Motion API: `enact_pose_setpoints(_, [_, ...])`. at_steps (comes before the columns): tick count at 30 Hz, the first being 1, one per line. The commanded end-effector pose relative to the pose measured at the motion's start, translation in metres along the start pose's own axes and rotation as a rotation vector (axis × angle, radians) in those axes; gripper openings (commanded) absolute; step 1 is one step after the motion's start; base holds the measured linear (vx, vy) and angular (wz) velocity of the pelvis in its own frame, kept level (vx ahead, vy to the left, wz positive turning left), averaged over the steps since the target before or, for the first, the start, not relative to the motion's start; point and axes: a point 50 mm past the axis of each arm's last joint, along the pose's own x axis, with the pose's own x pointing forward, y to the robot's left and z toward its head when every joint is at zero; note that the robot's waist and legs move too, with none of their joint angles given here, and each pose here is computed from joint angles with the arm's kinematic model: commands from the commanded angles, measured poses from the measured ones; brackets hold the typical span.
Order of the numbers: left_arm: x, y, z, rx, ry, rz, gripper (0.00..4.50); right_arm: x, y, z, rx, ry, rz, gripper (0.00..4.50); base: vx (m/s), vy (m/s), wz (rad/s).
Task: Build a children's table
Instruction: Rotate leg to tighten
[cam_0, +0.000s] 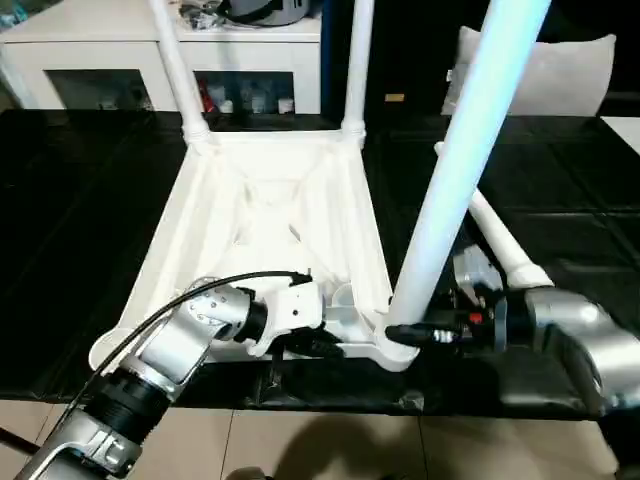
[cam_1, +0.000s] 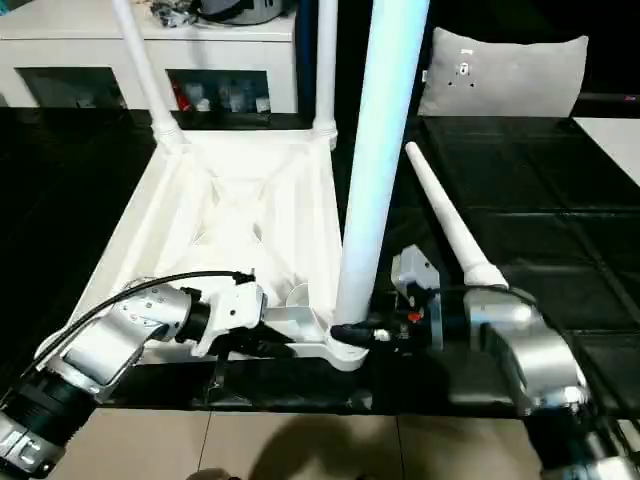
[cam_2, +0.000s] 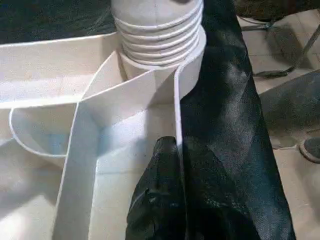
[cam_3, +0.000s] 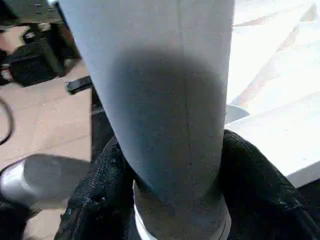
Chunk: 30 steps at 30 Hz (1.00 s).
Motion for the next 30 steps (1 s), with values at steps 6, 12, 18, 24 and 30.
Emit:
enact_pose_setpoints(6, [0.011,0.015,0.025,-0.092,-0.097,0.242,0.0,0.039,-0.006,-0.012,0.123,-0.04,-0.319,2.01,0.0,0.0,0.0])
enact_pose_setpoints(12, [0.036,0.026,0.054,-0.254,-0.204,0.447,0.0,0.065,-0.028,-0.006,0.282,-0.138,-0.647,1.98,-0.009,0.006,-0.03])
enact_pose_setpoints(18, [0.055,0.034,0.079,-0.28,-0.242,0.562,0.0,0.088,-0.041,0.001,0.315,-0.148,-0.752,2.33,0.039,-0.003,-0.13])
enact_pose_setpoints(24, [0.052,0.032,0.072,-0.268,-0.19,0.579,0.0,0.091,-0.04,0.003,0.299,-0.154,-0.737,2.94,0.092,0.028,-0.2])
enact_pose_setpoints(30, [0.041,0.039,0.061,-0.271,-0.156,0.629,0.0,0.081,-0.041,0.003,0.286,-0.18,-0.724,3.39,0.107,0.061,-0.22])
